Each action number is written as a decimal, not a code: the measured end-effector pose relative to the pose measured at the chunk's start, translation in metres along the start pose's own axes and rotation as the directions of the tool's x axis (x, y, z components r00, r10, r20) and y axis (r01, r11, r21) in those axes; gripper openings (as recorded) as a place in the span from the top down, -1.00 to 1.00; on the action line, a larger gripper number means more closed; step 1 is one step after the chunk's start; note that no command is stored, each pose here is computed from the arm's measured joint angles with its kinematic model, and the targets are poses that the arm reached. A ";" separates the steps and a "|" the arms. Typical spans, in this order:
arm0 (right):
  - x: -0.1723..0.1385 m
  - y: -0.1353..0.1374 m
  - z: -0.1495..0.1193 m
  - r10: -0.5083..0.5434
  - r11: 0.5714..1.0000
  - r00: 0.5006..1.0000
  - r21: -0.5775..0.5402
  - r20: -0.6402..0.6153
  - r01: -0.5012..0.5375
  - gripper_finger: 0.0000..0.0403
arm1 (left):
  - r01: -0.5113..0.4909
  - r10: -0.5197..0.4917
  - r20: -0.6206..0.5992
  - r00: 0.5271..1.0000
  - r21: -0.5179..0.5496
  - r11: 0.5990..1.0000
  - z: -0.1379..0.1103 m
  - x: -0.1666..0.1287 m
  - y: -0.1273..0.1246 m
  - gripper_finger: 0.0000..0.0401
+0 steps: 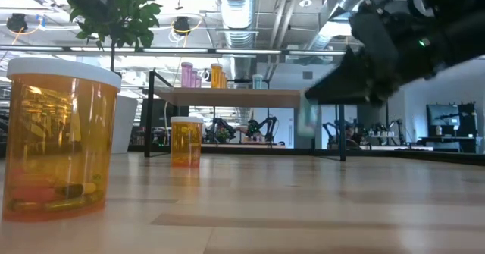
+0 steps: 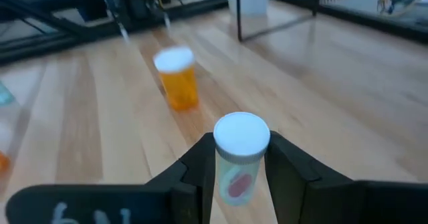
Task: Pick and place medicine bottles onto shelf by color
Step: Put the top blue pill bottle on the shelf aligned with the other blue pill bottle
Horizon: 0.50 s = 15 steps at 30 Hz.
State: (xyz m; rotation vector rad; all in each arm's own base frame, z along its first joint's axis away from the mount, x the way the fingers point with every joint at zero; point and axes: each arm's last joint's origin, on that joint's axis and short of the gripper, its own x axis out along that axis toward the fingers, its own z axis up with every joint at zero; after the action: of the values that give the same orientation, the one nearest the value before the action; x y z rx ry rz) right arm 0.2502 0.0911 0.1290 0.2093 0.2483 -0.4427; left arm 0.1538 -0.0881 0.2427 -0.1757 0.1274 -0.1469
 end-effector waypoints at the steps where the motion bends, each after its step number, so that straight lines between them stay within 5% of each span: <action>1: 0.002 0.002 0.004 0.002 1.000 1.000 -0.003 0.011 -0.002 0.38 | 0.000 0.000 0.000 1.000 0.000 1.000 0.000 0.000 0.000 0.04; 15: 0.040 -0.011 0.105 0.021 0.999 0.983 -0.030 0.184 -0.015 0.37 | 0.000 0.000 0.001 1.000 -0.007 1.000 0.000 0.000 0.000 0.04</action>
State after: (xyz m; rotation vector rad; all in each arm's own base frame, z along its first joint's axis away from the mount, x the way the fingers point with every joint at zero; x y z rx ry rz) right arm 0.3009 0.0390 0.2161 0.1419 0.0713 -0.4374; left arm 0.1538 -0.0881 0.2428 -0.1825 0.1265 -0.1467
